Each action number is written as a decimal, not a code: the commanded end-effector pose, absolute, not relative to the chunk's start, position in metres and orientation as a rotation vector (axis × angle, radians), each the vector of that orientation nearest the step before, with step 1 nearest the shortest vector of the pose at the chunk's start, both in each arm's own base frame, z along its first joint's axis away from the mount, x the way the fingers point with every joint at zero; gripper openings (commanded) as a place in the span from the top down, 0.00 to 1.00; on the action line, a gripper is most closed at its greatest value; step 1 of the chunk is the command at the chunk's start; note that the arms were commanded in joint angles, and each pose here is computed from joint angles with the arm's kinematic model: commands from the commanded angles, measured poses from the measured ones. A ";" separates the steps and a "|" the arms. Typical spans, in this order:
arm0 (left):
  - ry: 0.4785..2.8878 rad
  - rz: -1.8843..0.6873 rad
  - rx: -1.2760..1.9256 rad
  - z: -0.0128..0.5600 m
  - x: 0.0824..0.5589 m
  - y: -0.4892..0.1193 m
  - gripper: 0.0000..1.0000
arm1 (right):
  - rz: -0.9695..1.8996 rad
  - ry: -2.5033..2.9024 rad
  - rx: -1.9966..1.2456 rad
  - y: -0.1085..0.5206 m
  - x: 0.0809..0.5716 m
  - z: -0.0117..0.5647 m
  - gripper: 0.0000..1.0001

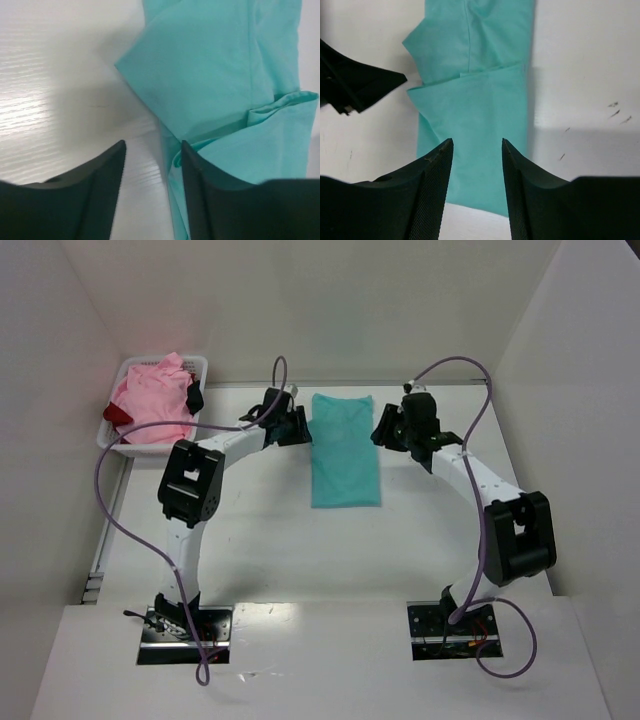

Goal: Fold and stack the t-shirts
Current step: Fold the folded rectangular tshirt in 1/3 of the way, then grab one side of the 2/3 rectangular tshirt with both arms, then fold the long partially folded tshirt into a neat square, then smooth out wrinkles on the folded tshirt

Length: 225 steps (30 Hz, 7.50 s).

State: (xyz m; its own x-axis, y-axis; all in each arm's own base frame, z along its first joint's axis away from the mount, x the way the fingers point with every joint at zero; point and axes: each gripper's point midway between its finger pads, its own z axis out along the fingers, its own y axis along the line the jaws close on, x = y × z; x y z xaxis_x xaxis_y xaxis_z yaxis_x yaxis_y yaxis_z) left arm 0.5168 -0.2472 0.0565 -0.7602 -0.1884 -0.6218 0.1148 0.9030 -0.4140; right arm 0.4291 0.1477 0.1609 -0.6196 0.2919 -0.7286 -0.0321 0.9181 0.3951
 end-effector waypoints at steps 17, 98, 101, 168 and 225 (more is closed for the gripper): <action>2.482 -0.840 0.251 0.089 0.361 -0.282 0.19 | 0.385 2.455 0.294 0.128 0.365 0.086 0.00; 2.647 -0.775 0.176 0.061 0.297 -0.276 0.99 | 0.513 2.713 0.379 0.158 0.280 0.056 1.00; 2.660 -0.780 0.185 0.073 0.284 -0.276 0.99 | 0.562 2.696 0.377 0.161 0.273 0.071 1.00; 2.282 -0.765 -0.069 0.098 0.618 -0.215 0.91 | 0.670 2.244 0.291 0.202 0.615 0.118 0.84; 2.294 -0.549 -0.056 0.116 0.489 -0.224 0.06 | 0.569 2.254 0.052 0.178 0.517 0.125 0.18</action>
